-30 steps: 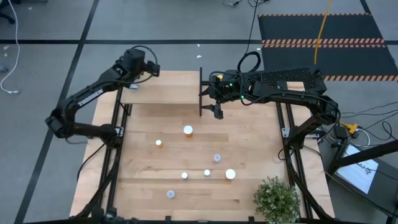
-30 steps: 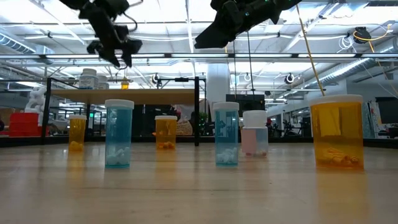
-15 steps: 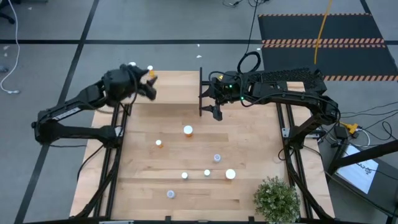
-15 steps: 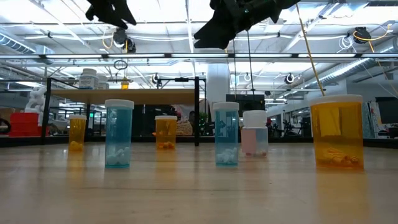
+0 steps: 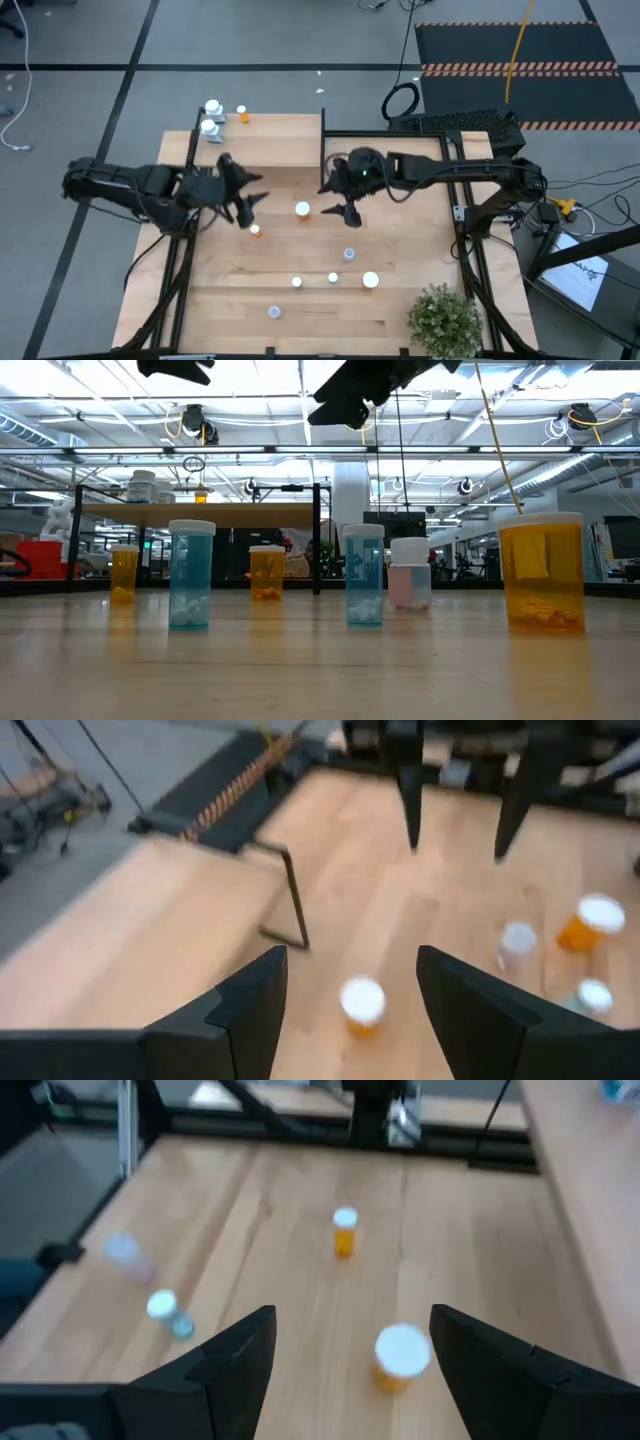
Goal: Pick and place medicine bottles onto shelf by color
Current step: Put the small orange pill bottle on the shelf aligned with the other small orange pill bottle
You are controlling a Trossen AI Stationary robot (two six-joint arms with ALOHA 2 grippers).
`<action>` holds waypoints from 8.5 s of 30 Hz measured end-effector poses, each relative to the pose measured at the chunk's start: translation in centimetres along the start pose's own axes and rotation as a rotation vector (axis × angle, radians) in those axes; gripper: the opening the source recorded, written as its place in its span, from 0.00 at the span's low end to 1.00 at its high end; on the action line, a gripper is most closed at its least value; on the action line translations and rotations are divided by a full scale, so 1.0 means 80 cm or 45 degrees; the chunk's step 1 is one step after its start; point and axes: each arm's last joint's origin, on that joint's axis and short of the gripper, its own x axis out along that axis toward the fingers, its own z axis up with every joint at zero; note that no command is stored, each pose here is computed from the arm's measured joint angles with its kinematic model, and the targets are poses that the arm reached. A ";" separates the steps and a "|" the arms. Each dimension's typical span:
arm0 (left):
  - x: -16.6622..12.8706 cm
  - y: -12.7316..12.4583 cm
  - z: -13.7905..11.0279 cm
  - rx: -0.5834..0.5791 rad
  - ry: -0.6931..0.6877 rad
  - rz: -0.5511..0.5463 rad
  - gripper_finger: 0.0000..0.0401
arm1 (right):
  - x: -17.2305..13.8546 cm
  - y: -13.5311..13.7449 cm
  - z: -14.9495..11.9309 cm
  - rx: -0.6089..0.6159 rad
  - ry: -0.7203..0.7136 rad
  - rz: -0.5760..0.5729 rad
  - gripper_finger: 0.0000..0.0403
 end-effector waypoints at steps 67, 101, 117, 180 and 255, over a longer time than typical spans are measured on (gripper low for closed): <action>0.124 -0.124 -0.193 -0.814 0.516 0.924 0.56 | 0.016 0.100 0.007 -0.152 -0.006 0.108 0.64; 0.127 -0.119 -0.204 -0.802 0.481 0.921 0.53 | 0.025 0.100 -0.004 -0.161 -0.072 0.104 0.64; 0.128 -0.120 -0.204 -0.797 0.483 0.912 0.33 | 0.025 0.100 -0.004 -0.161 -0.072 0.104 0.64; 0.093 0.000 0.044 -0.476 0.523 0.953 0.34 | -0.061 0.088 0.001 -0.390 -0.088 -0.078 0.64; 0.117 0.205 -0.024 -0.749 0.360 1.015 0.34 | -0.120 0.050 -0.102 -0.250 -0.346 -0.304 0.64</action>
